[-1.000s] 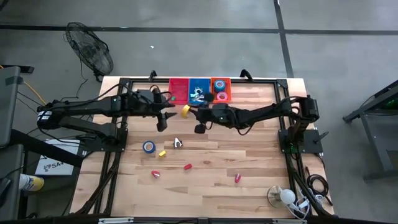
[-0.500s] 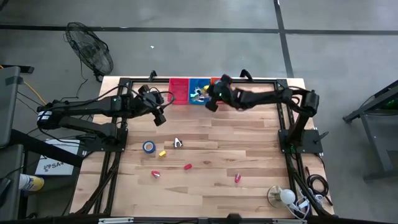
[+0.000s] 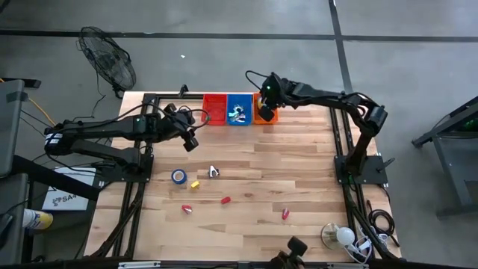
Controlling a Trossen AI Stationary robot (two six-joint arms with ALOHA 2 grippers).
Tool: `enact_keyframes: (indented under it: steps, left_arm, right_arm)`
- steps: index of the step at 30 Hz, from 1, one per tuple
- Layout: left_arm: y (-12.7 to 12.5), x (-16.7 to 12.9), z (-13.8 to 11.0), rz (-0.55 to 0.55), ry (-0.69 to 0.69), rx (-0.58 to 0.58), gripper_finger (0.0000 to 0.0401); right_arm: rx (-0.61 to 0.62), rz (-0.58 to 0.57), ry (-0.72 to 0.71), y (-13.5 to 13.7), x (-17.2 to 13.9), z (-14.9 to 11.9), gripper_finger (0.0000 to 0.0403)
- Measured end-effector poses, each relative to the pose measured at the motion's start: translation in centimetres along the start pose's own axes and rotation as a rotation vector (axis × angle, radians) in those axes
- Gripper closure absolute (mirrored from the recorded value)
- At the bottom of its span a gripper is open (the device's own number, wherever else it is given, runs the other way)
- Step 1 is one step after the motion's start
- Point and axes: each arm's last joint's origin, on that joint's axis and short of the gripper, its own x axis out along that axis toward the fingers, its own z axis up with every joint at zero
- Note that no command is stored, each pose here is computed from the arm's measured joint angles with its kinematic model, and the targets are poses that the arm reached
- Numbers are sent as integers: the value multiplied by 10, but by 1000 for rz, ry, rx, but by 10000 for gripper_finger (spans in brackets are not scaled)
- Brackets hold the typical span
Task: Pick and place Stapler, Stapler remover, tape
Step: Put the yellow tape into the orange bin
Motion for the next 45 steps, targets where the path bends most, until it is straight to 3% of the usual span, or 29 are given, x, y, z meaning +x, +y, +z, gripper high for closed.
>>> enact_keyframes:
  steps: [15, 27, 45]
  left_arm:
    - [1, 0, -7, 11, 67, -66, 226]
    - [2, -1, -12, 19, 110, -69, 226]
    - [3, -1, -14, 27, 134, -80, 226]
  right_arm:
    - [17, 10, 85, 0, 11, -20, 375]
    - [65, 102, 100, -8, 13, -22, 375]
    - [73, 123, 108, -10, 16, -23, 375]
